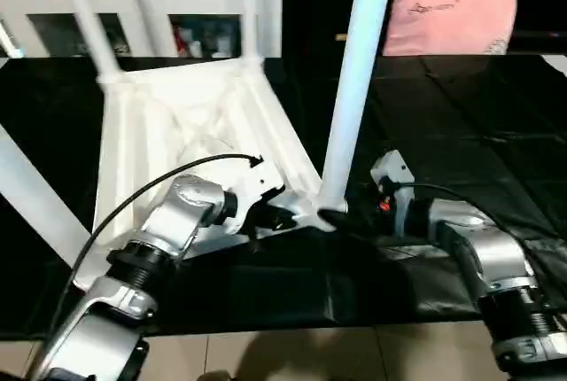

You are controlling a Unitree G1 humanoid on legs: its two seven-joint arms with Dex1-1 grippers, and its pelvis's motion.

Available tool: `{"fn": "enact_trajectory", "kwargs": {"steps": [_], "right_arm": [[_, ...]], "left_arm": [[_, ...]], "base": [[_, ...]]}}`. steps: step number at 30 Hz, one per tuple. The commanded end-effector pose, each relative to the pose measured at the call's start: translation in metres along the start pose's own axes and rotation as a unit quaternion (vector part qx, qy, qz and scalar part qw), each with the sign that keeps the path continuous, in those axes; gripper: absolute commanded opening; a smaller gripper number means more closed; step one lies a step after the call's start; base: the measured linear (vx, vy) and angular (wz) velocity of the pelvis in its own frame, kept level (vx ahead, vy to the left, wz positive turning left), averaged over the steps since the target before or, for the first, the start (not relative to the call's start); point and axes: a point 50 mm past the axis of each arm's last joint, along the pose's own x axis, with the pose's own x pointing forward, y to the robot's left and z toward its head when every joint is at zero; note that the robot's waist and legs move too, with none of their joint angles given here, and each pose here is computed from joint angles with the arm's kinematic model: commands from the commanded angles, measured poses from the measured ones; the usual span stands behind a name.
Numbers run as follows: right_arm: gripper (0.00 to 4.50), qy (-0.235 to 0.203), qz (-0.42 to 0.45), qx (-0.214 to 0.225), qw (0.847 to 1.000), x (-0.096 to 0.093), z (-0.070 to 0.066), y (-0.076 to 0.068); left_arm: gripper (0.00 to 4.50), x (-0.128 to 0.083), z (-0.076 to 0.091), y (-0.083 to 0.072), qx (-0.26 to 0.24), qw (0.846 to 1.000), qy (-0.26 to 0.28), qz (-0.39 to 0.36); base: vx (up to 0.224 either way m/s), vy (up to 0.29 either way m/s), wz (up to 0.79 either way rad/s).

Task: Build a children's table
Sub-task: Rotate leg to tighten

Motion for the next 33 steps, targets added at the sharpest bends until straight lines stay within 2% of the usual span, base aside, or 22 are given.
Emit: {"fn": "enact_trajectory", "kwargs": {"steps": [1, 12, 19, 21, 23, 24, 29, 30, 33], "right_arm": [[4.46, -0.005, 0.048, -0.01, 0.999, 0.002, 0.006, 0.004], [4.46, 0.035, 0.164, -0.024, 0.986, -0.001, 0.007, 0.013], [4.46, 0.043, 0.192, -0.024, 0.98, 0.0, 0.003, 0.015], [4.2, 0.043, 0.193, -0.024, 0.98, 0.0, 0.003, 0.015], [4.2, 0.043, 0.196, -0.024, 0.979, 0.001, 0.002, 0.016], [4.0, 0.043, 0.196, -0.024, 0.979, 0.001, 0.002, 0.016], [3.61, 0.049, 0.206, -0.022, 0.977, 0.002, 0.0, 0.018], [3.38, 0.051, 0.209, -0.021, 0.976, 0.002, 0.0, 0.018], [3.23, 0.052, 0.211, -0.02, 0.976, 0.002, -0.001, 0.018]], "left_arm": [[0.0, 0.006, 0.019, -0.013, 0.055, 0.995, -0.023, -0.081], [0.0, -0.005, 0.015, -0.025, 0.106, 0.978, 0.02, -0.179], [0.0, -0.005, 0.015, -0.028, 0.118, 0.973, 0.029, -0.197], [0.0, -0.005, 0.014, -0.028, 0.118, 0.973, 0.028, -0.197], [0.0, -0.005, 0.014, -0.028, 0.119, 0.972, 0.029, -0.2], [0.0, -0.005, 0.014, -0.028, 0.119, 0.972, 0.029, -0.2], [0.0, -0.004, 0.014, -0.029, 0.119, 0.972, 0.03, -0.201], [0.0, -0.004, 0.013, -0.028, 0.118, 0.972, 0.031, -0.2], [0.0, -0.004, 0.013, -0.028, 0.117, 0.972, 0.031, -0.2]], "base": [[0.0, 0.0, 0.0], [0.0, 0.0, 0.0], [0.0, 0.0, 0.0], [0.0, 0.0, 0.0], [0.0, 0.0, 0.0], [0.0, 0.0, 0.0], [0.0, 0.0, 0.0], [0.0, 0.0, 0.0], [0.0, 0.0, 0.0]]}}
